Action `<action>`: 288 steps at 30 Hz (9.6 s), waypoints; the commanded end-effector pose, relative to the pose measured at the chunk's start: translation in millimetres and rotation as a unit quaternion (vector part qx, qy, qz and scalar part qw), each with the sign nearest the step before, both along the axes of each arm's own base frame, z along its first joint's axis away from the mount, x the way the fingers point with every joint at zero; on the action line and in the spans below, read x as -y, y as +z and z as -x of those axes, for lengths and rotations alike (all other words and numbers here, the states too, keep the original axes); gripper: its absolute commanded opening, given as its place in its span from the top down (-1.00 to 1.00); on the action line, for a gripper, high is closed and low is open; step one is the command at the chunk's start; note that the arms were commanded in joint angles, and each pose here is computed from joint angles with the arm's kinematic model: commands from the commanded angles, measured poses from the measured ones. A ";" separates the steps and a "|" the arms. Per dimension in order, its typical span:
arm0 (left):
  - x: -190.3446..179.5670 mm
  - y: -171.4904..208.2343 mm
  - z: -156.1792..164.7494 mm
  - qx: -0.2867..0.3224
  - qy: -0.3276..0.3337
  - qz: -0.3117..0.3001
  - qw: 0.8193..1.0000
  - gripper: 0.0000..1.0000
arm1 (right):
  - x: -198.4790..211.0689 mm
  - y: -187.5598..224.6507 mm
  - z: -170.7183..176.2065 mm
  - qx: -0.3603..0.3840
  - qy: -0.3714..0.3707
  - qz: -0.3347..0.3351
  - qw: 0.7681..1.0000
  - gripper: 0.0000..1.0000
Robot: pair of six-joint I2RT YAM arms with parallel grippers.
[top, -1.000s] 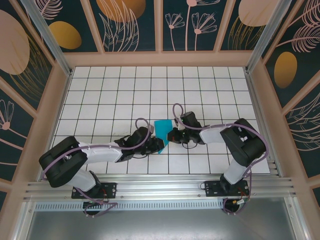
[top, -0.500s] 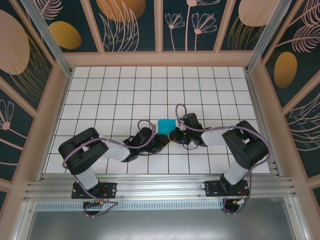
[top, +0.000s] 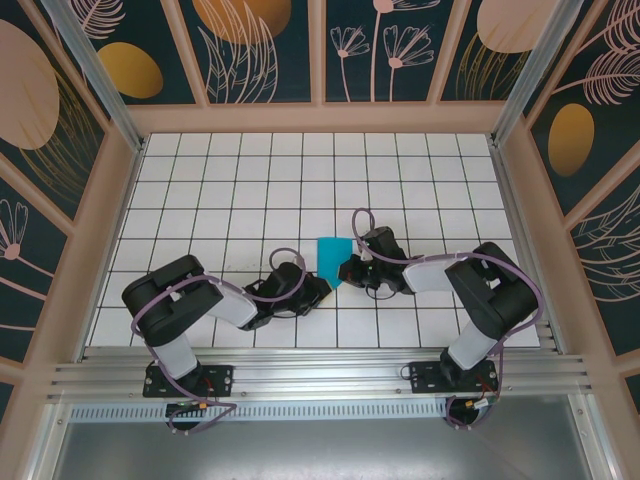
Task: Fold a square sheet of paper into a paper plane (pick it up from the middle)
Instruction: Third fold the triangle at the center of the table, then fourth fold the wing at the center of the table.
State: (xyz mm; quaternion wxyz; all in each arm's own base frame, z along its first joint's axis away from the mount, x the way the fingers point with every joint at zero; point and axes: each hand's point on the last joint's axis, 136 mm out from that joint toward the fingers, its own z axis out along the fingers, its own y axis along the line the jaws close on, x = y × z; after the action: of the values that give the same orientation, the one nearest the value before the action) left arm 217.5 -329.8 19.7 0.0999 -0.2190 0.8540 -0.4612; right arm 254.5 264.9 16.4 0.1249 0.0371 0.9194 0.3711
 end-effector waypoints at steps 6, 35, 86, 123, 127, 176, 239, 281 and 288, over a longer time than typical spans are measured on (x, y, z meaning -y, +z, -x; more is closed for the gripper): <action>8.9 9.9 -7.4 0.012 -0.007 0.001 1.000 0.77 | 21.8 -29.2 16.2 -0.039 -0.018 0.060 0.997 0.96; -33.7 -32.5 18.7 -0.055 0.009 -0.092 0.994 0.86 | 27.7 -31.2 15.5 -0.038 -0.023 0.078 0.996 0.96; -49.3 -24.8 47.3 -0.031 -0.075 -0.123 0.989 0.72 | 24.5 -19.3 10.1 -0.030 -0.023 0.076 0.996 0.89; -6.2 14.9 -37.8 0.079 -0.071 -0.201 0.974 0.70 | 23.0 41.8 -3.7 0.032 0.054 -0.065 0.996 0.03; -8.8 11.4 -37.1 0.076 -0.068 -0.207 0.973 0.71 | 18.9 38.4 -3.7 0.030 0.063 -0.066 0.995 0.03; -39.6 49.0 -26.4 0.234 -0.119 -0.231 0.937 -0.05 | -12.7 38.6 -20.6 0.010 -0.032 -0.059 0.998 0.85; -36.8 7.3 -36.6 0.289 -0.189 -0.440 0.829 0.56 | -16.3 53.0 -19.9 -0.030 -0.070 -0.055 0.996 0.82; -67.0 20.9 -2.4 0.270 -0.105 -0.184 0.939 0.82 | -47.3 51.6 -20.8 0.025 0.082 -0.041 0.995 0.73; -66.7 21.0 -5.6 0.273 -0.110 -0.199 0.935 0.81 | -57.1 13.9 -35.6 -0.003 0.070 0.006 0.998 0.77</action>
State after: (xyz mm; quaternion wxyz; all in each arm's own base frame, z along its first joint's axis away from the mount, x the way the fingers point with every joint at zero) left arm 216.9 -258.6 32.4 0.3103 0.0333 0.8916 -0.3281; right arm 283.7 322.5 38.9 0.0926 -0.0271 0.9147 0.3923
